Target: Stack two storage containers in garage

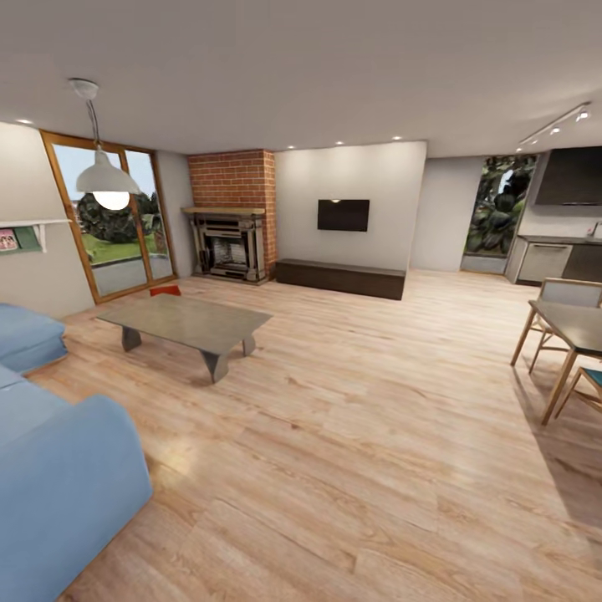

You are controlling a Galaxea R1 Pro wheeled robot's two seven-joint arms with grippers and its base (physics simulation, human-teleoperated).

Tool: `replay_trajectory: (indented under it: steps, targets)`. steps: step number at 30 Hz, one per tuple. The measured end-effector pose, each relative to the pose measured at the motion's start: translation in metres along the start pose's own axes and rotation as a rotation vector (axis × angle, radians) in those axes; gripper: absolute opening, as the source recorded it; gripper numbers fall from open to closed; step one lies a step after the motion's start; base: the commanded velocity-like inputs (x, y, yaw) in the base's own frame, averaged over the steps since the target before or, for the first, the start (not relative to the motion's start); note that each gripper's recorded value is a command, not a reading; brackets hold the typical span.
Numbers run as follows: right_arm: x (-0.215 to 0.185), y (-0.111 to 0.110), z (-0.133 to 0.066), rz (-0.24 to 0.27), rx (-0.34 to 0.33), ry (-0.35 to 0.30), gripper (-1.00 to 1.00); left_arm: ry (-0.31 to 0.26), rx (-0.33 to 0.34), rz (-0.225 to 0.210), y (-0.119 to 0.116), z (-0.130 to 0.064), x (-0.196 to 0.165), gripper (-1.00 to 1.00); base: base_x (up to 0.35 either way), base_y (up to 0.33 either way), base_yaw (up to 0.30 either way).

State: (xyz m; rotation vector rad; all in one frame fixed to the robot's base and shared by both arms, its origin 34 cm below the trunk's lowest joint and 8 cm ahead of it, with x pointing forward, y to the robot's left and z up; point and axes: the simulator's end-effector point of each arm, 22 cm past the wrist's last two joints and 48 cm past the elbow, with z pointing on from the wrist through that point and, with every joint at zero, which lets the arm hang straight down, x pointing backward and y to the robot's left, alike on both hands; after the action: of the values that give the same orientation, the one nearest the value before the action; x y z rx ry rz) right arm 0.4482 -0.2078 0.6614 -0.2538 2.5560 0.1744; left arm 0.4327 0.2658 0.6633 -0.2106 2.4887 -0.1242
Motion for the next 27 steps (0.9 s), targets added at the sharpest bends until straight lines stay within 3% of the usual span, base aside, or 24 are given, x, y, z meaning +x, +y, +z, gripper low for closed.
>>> replay_trajectory:
  steps: [27]
  targets:
    - [0.0004,-0.0002,-0.0001,0.000,0.000,0.001,1.00,0.000,0.000,0.001,-0.0001,0.0000,-0.0001,1.00,0.323,-0.118,0.000]
